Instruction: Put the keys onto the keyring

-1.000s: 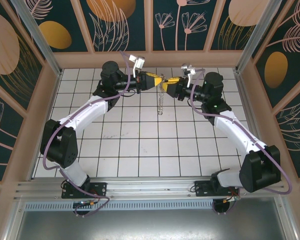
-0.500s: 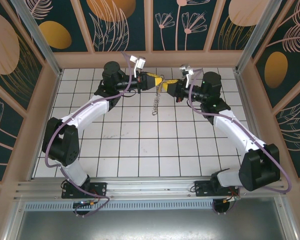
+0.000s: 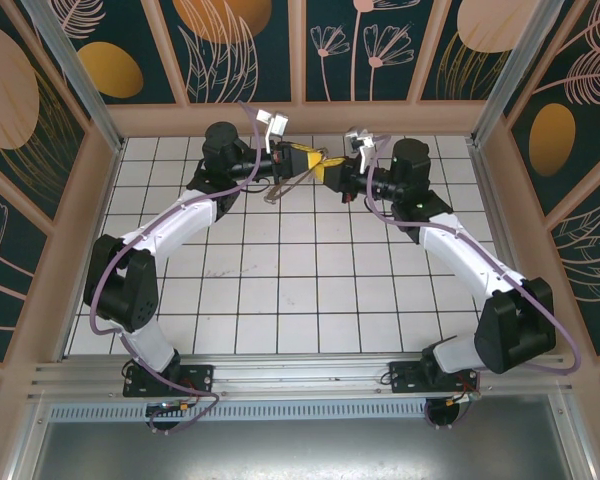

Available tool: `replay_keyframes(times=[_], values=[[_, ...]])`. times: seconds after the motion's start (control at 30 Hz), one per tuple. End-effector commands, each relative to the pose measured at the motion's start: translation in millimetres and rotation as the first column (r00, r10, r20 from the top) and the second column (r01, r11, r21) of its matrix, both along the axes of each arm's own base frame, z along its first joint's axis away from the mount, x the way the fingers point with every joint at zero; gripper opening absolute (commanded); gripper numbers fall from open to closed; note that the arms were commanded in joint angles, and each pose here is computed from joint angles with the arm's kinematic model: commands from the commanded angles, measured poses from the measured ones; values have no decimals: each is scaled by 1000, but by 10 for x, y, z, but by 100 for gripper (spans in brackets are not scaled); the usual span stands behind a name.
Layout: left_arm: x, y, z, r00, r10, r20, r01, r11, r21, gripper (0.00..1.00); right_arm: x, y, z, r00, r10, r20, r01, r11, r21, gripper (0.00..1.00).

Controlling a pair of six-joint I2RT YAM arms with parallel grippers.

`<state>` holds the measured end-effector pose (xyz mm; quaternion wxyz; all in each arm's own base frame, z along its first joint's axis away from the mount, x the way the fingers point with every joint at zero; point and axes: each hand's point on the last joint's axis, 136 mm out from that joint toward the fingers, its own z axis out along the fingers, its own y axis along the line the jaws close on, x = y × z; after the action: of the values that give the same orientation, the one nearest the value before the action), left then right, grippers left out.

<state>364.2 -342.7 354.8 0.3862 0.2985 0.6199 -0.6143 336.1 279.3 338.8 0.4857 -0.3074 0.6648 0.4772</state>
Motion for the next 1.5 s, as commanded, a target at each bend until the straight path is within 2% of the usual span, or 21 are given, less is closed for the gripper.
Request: replay_keyframes(times=[0.0,0.1,0.27,0.47,0.63,0.8,0.87,0.97,1.07,1.47], values=[[-83,-90,82,999,-31,32,32,999,-25,0,-126,108,87,998,56,37,-55,998,-9,4],[-72,-91,74,999,-24,28,25,999,-26,0,-165,-58,138,999,28,36,-29,999,19,23],[-75,-83,79,999,-22,27,23,999,-38,0,-242,-469,352,998,-42,47,35,991,132,33],[-92,-66,110,1000,-18,21,19,998,-59,0,-243,-619,581,997,-72,38,61,970,235,32],[-97,-49,153,1000,-8,18,10,997,-78,0,-176,-668,736,996,-86,-16,86,930,357,27],[-82,-32,217,1000,4,-2,-4,993,-115,0,-182,-647,779,996,-28,-80,61,887,457,26],[-82,-23,252,1000,5,-10,-6,991,-135,0,-183,-632,774,995,-7,-95,52,877,477,26],[-64,-14,287,999,9,-32,-14,986,-164,0,-183,-611,763,993,17,-115,43,865,500,34],[-62,-11,304,999,2,-49,-11,983,-183,0,-165,-591,746,991,28,-130,42,859,510,37],[-79,-11,313,998,-17,-63,4,979,-202,0,-117,-457,743,988,72,-139,11,854,521,32]])
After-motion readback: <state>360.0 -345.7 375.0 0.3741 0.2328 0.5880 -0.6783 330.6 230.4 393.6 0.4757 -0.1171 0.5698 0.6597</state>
